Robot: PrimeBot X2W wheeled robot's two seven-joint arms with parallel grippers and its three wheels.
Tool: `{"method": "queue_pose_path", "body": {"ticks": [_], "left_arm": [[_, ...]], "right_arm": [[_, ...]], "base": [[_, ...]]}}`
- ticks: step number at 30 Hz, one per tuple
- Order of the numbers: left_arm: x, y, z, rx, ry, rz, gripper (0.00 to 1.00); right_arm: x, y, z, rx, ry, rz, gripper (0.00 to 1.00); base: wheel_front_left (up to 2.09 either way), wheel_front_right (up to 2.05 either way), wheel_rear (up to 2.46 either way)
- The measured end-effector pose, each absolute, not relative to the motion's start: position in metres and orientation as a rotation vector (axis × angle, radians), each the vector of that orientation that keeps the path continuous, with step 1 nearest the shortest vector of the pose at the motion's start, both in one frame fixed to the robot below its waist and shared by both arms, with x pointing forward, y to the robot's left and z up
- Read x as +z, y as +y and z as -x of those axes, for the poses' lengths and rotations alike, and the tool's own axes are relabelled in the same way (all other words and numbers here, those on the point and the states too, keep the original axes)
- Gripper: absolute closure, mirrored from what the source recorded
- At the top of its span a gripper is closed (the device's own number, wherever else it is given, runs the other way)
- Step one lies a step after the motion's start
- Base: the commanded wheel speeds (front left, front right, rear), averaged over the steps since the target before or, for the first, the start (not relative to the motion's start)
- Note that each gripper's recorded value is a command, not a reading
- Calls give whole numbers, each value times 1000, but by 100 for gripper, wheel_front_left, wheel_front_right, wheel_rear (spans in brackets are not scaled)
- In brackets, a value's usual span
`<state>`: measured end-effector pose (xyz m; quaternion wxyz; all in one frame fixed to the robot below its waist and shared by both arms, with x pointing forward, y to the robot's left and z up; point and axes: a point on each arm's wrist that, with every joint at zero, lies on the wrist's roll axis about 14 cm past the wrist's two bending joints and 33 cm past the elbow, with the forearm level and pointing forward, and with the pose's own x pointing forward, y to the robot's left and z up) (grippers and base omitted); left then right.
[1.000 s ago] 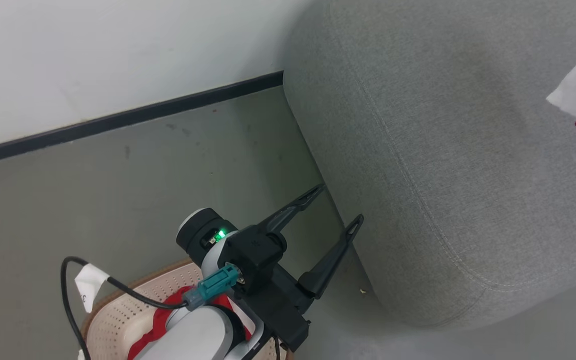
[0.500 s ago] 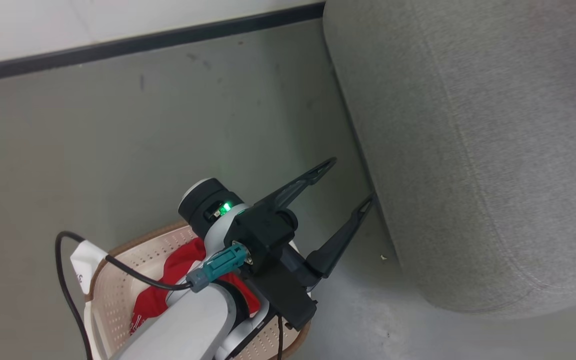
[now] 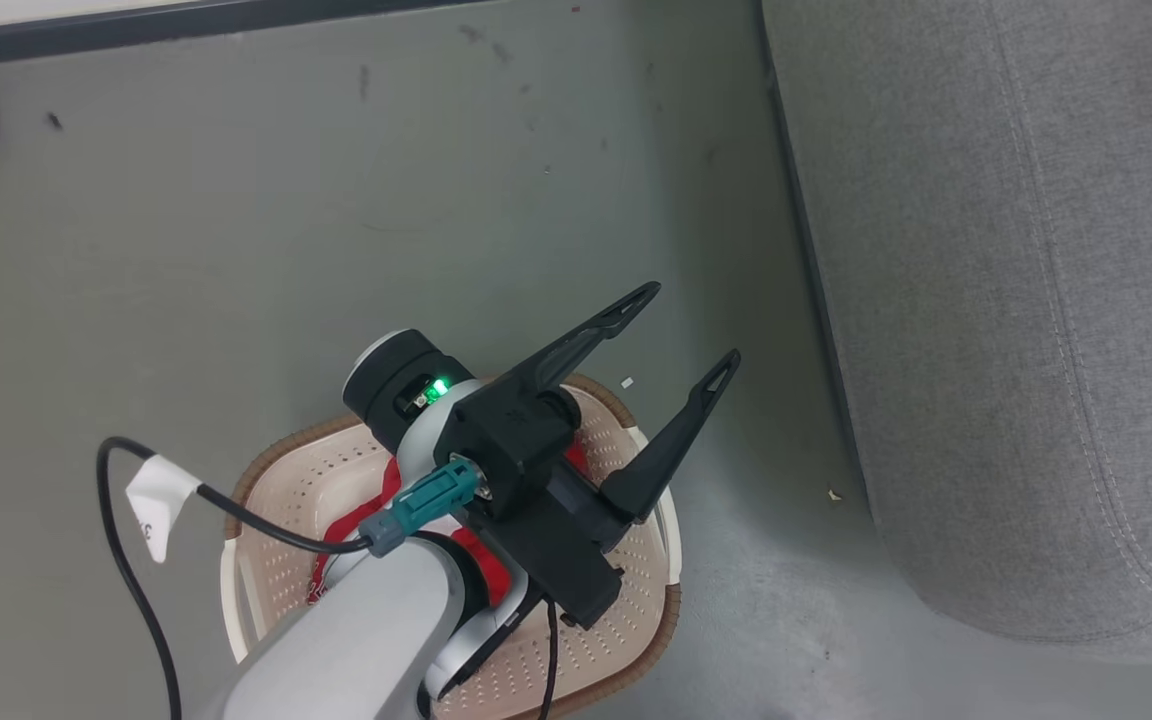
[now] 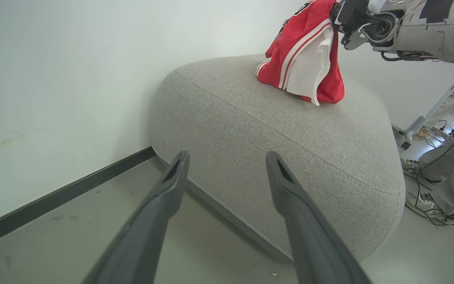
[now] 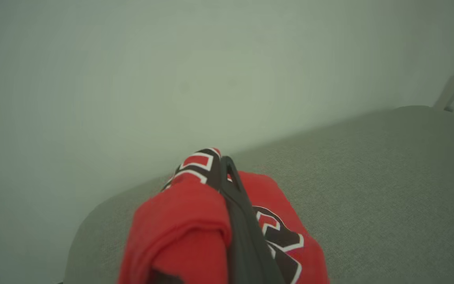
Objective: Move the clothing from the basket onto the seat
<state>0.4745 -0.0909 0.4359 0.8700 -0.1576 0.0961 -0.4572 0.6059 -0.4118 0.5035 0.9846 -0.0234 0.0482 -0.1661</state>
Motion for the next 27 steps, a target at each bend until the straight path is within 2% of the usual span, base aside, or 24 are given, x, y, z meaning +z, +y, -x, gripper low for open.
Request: {"method": "queue_pose_path", "body": {"ticks": [13, 14, 15, 16, 17, 27], "left_arm": [[448, -89, -473, -943, 168, 329, 0], [450, -88, -473, -941, 162, 329, 0], [451, -88, -473, -941, 160, 326, 0], [452, -88, -473, -939, 158, 323, 0], [453, -87, -473, -937, 152, 322, 0], [470, -85, -470, -926, 115, 321, 0]], "right_arm": [[433, -420, -561, -366, 460, 46, 100], [432, -420, -558, -369, 475, 43, 84], [432, -421, -556, -371, 485, 41, 63], [432, -421, -554, -371, 493, 38, 23], [433, -420, -552, -371, 502, 35, 0], [436, -413, -530, -350, 582, 29, 0]], "base": [[0, 0, 0], [0, 0, 0], [0, 0, 0], [0, 0, 0], [0, 0, 0], [0, 0, 0]]}}
